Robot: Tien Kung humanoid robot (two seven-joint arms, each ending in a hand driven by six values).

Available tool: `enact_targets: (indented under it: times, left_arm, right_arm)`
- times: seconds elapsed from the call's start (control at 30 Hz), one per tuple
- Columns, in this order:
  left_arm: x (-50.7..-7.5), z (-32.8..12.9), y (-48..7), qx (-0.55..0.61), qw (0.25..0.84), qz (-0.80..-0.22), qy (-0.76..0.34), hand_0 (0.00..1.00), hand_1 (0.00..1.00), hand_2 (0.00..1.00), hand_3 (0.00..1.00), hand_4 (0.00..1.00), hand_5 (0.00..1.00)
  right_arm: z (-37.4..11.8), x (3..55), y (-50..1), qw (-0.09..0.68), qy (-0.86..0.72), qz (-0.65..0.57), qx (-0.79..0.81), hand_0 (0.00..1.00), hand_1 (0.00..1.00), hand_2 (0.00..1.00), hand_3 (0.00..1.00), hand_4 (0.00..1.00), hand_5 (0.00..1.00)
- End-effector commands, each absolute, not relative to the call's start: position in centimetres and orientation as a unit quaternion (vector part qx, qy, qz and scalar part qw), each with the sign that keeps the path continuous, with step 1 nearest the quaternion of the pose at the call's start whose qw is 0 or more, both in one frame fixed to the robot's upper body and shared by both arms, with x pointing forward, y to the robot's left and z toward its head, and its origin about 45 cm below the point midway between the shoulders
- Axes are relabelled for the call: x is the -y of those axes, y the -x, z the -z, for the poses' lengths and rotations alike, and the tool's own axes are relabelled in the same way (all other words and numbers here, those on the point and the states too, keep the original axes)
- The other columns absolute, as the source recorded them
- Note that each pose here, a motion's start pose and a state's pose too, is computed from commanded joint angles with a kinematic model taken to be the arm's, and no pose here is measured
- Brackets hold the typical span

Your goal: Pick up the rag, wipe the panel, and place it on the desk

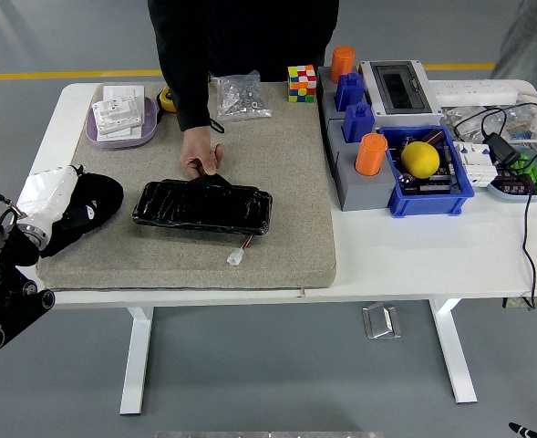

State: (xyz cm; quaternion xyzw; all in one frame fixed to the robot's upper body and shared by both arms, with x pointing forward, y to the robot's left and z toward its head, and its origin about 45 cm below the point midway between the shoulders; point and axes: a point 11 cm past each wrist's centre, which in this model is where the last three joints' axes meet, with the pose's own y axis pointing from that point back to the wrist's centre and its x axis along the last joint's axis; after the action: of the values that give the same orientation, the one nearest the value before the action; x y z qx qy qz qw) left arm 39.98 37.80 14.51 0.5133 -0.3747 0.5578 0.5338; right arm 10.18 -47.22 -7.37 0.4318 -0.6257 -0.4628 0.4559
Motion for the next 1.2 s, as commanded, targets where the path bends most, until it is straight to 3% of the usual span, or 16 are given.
enact_targets:
  times: [0.13,0.17,0.33,0.37,0.53,0.57,0.73,0.77,0.93,0.97,1.13,1.17,1.2]
  left_arm:
    - [-38.1,-14.3,-39.9,0.367,0.537,-0.557,-0.517,0.322,0.411,0.58,0.547,0.505,0.002]
    - [-38.2,-14.2,-39.8,0.365,0.537,-0.556,-0.518,0.388,0.485,0.634,0.582,0.702,0.037]
    - [-38.6,-13.6,-39.4,0.354,0.539,-0.553,-0.528,0.388,0.485,0.634,0.582,0.702,0.037]
    - [-38.7,-13.5,-39.4,0.351,0.539,-0.552,-0.53,0.434,0.615,0.75,0.695,0.866,0.208]
    - [-39.1,-13.3,-39.2,0.339,0.538,-0.553,-0.538,0.434,0.615,0.75,0.695,0.866,0.208]
    - [-39.2,-13.3,-39.2,0.339,0.539,-0.553,-0.538,0.452,0.641,0.762,0.785,0.933,0.305]
    - [-39.2,-13.4,-39.2,0.335,0.544,-0.553,-0.535,0.452,0.641,0.762,0.785,0.933,0.305]
    - [-39.2,-13.4,-39.2,0.335,0.544,-0.553,-0.536,0.456,0.649,0.766,0.793,0.998,0.455]
    - [-39.4,-13.6,-39.2,0.333,0.546,-0.555,-0.532,0.456,0.649,0.766,0.793,0.998,0.455]
    - [-39.4,-13.6,-39.2,0.333,0.546,-0.555,-0.532,0.458,0.654,0.77,0.802,0.998,0.53]
    - [-39.6,-13.8,-39.3,0.33,0.547,-0.557,-0.531,0.458,0.654,0.77,0.802,0.998,0.53]
    - [-39.6,-13.9,-39.3,0.329,0.548,-0.558,-0.53,0.463,0.655,0.776,0.806,0.998,0.614]
    - [-39.7,-14.1,-39.4,0.329,0.549,-0.558,-0.529,0.463,0.655,0.776,0.806,0.998,0.614]
  right_arm:
    - [7.4,47.2,-10.0,0.457,-0.431,0.463,0.625,0.781,0.668,0.716,0.652,0.998,0.575]
    - [7.4,47.2,-10.0,0.458,-0.431,0.463,0.625,0.781,0.664,0.716,0.652,0.998,0.576]
    - [7.5,47.1,-9.8,0.458,-0.43,0.464,0.624,0.781,0.664,0.716,0.652,0.998,0.576]
    - [7.5,47.1,-9.8,0.458,-0.43,0.465,0.624,0.781,0.664,0.716,0.651,0.998,0.574]
    - [7.6,47.1,-9.8,0.458,-0.43,0.464,0.624,0.781,0.664,0.716,0.651,0.998,0.574]
    - [7.5,47.1,-9.8,0.459,-0.43,0.464,0.624,0.782,0.664,0.716,0.65,0.998,0.571]
    - [7.5,47.2,-9.7,0.461,-0.429,0.464,0.624,0.782,0.664,0.716,0.65,0.998,0.571]
    - [7.6,47.1,-9.6,0.461,-0.429,0.464,0.623,0.782,0.664,0.716,0.65,0.998,0.569]
    - [7.6,47.0,-9.6,0.461,-0.429,0.464,0.622,0.782,0.664,0.716,0.65,0.998,0.569]
    - [7.6,47.0,-9.6,0.461,-0.429,0.464,0.622,0.782,0.663,0.716,0.649,0.998,0.568]
    - [7.6,47.1,-9.5,0.461,-0.428,0.464,0.623,0.782,0.663,0.716,0.649,0.998,0.568]
    - [7.6,47.1,-9.5,0.462,-0.427,0.464,0.623,0.782,0.663,0.715,0.649,0.998,0.566]
    - [7.6,47.2,-9.5,0.462,-0.427,0.464,0.624,0.782,0.663,0.715,0.649,0.998,0.566]
